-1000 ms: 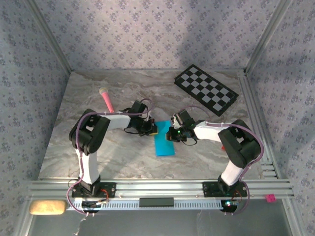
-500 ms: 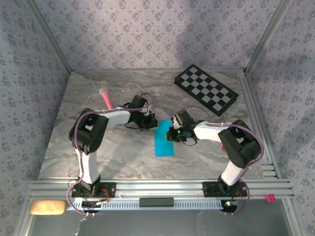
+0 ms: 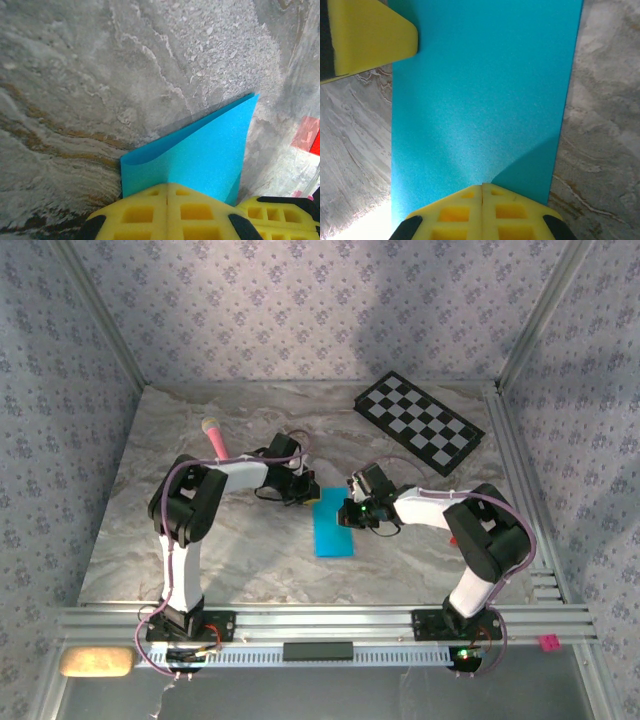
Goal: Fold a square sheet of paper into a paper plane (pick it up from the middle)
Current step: First fold the square sheet of paper in half at the center of the table.
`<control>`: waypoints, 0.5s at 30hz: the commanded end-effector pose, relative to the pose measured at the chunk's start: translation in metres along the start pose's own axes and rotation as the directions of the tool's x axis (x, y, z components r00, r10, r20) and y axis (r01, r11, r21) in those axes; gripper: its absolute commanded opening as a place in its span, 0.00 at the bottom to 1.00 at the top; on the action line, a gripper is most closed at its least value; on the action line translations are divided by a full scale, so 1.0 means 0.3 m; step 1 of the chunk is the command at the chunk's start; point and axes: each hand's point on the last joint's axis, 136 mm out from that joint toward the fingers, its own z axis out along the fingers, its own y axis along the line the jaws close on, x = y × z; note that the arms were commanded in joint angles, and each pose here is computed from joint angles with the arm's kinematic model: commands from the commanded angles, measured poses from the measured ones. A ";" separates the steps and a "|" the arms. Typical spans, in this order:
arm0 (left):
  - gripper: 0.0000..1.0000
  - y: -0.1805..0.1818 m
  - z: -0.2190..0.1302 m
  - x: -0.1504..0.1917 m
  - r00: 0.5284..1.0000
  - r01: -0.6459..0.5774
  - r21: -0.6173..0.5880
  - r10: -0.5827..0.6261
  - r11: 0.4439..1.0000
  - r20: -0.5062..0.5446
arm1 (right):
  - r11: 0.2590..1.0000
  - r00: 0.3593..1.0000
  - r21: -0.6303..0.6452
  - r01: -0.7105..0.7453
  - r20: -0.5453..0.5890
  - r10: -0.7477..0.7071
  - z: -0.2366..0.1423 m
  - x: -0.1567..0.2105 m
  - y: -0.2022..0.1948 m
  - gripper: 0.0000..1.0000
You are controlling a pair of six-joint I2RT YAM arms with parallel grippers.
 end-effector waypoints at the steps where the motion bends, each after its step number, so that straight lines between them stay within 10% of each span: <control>1: 0.05 0.074 0.002 -0.049 0.998 0.047 -0.078 -0.043 0.996 0.046 | 0.962 0.980 0.268 -0.058 -0.168 0.106 0.027 0.215 -0.240 0.00; 15: 0.04 0.105 -0.025 -0.142 0.977 0.150 -0.088 -0.134 0.985 0.164 | 0.962 0.978 0.269 -0.049 -0.182 0.100 0.020 0.227 -0.249 0.00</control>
